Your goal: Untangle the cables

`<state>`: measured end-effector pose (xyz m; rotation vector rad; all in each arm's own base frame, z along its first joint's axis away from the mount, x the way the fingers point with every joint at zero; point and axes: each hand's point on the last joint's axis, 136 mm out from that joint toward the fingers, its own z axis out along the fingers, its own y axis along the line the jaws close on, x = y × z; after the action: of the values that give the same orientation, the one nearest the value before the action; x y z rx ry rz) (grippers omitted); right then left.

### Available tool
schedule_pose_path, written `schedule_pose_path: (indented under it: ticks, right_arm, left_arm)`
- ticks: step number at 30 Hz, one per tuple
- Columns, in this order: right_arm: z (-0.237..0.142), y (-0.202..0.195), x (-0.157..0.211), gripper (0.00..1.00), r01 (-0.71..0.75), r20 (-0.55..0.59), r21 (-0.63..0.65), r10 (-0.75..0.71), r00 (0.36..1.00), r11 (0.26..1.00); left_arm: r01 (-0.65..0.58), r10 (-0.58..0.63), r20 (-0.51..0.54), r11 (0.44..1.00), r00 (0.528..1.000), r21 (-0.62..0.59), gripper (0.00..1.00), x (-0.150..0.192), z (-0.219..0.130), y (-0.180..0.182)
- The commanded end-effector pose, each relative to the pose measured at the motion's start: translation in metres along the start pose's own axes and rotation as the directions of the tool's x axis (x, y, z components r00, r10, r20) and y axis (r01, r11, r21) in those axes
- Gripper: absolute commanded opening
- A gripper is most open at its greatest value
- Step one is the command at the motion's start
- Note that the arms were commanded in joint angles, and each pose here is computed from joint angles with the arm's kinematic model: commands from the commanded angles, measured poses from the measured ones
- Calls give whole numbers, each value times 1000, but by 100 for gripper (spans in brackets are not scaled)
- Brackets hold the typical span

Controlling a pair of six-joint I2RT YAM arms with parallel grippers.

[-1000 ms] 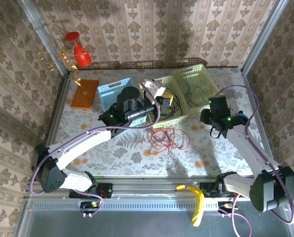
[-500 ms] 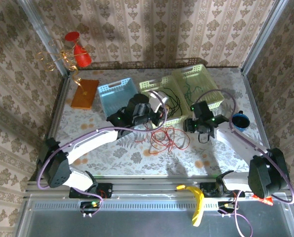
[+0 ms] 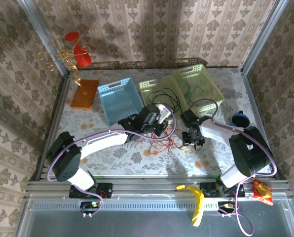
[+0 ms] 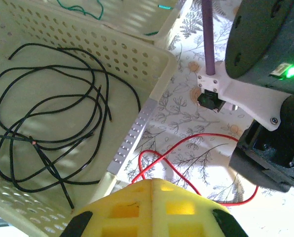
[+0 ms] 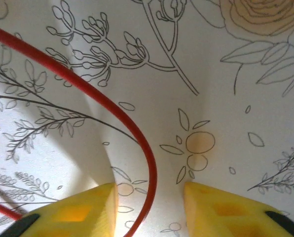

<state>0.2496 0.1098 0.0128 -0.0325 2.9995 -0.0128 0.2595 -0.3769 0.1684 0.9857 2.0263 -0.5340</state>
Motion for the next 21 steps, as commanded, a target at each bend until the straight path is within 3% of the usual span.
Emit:
schedule_pose_path:
  ticks: [1,3,4,7,8,12,15,21]
  right_arm:
    - [5,-3,9,26,12,-48,62,-9,999,998]
    - [2,-7,6,6,4,-28,88,-1,1000,996]
    - [-1,-9,5,1,-2,-12,93,3,1000,996]
    - [-25,-10,-8,0,-22,105,68,15,994,997]
    - [-37,-8,-15,0,-26,159,43,18,987,999]
    - [-101,5,-45,0,11,383,-83,22,924,996]
    - [-157,12,-64,0,52,531,-157,40,846,986]
    - [-262,13,-86,0,117,738,-228,93,668,966]
  left_arm:
    - [-30,30,11,999,999,-25,0,-8,-3,4]
    - [-30,31,17,999,999,-23,0,-7,-5,4]
    - [-28,28,17,999,999,-22,0,-5,-5,3]
    - [-28,28,26,1000,999,10,0,-4,-8,-1]
    - [-34,33,33,999,999,35,6,-4,-9,-5]
    - [-43,36,71,993,997,114,46,-12,-14,-18]
    - [-43,32,102,993,994,109,64,-21,-17,-17]
    - [20,-26,139,999,990,41,74,-23,-21,5]
